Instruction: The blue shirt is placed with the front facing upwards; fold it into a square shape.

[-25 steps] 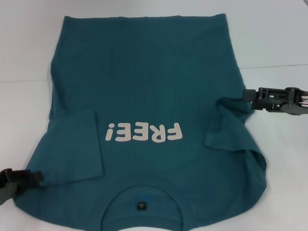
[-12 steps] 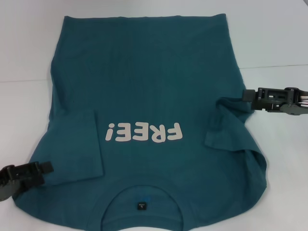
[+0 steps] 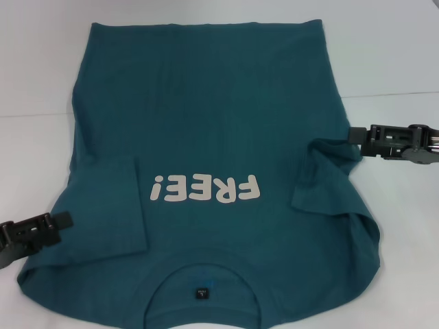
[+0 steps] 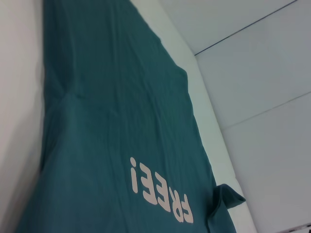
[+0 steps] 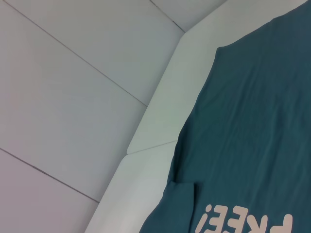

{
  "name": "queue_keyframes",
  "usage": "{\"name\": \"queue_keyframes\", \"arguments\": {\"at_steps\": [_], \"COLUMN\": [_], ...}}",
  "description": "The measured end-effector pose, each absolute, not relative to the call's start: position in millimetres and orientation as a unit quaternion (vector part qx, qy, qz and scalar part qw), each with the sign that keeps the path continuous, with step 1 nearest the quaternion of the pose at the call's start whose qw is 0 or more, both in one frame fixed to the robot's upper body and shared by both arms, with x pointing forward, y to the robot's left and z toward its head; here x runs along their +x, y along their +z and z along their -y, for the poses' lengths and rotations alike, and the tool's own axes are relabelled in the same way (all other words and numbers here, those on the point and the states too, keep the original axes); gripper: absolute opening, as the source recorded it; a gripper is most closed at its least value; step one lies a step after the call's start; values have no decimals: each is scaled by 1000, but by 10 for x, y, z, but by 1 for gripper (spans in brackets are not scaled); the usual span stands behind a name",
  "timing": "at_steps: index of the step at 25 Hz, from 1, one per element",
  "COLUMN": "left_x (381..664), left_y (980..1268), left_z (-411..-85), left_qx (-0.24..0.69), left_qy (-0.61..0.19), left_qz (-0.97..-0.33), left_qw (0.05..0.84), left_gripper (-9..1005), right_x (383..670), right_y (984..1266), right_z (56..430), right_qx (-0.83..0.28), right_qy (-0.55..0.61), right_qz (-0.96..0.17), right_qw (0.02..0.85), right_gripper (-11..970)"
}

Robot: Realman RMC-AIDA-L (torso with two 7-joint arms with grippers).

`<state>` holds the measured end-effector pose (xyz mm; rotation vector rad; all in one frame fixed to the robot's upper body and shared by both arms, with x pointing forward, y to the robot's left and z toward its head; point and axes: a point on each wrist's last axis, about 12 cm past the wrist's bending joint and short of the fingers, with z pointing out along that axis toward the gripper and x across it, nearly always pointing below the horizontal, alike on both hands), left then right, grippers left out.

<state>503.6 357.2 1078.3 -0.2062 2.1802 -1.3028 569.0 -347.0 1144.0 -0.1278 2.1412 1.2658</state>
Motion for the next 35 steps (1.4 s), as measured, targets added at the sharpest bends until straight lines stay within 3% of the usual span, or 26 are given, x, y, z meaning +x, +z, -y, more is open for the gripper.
{"name": "queue_keyframes", "arguments": {"at_steps": [7,22,35], "left_x": [5011,4855,4830], "left_y": [10814,10778,10709], "left_z": [-3605,-3796,-3873], "left_qx": [-92,-100,-200], "left_qy": [-494,-449,-440], "left_qz": [-821,-843,-845], "left_qw": [272,278,228], "left_gripper": [716,700,700], "right_x": [5697,5704,5708], "right_y": [11447,11458,11463], "right_z": [3464,3465,3466], "right_qx": [-50,-51,-51], "right_qy": [482,482,482], "right_qz": [-814,-815,-815], "right_qw": [320,319,317], "right_gripper": [940,940,939]}}
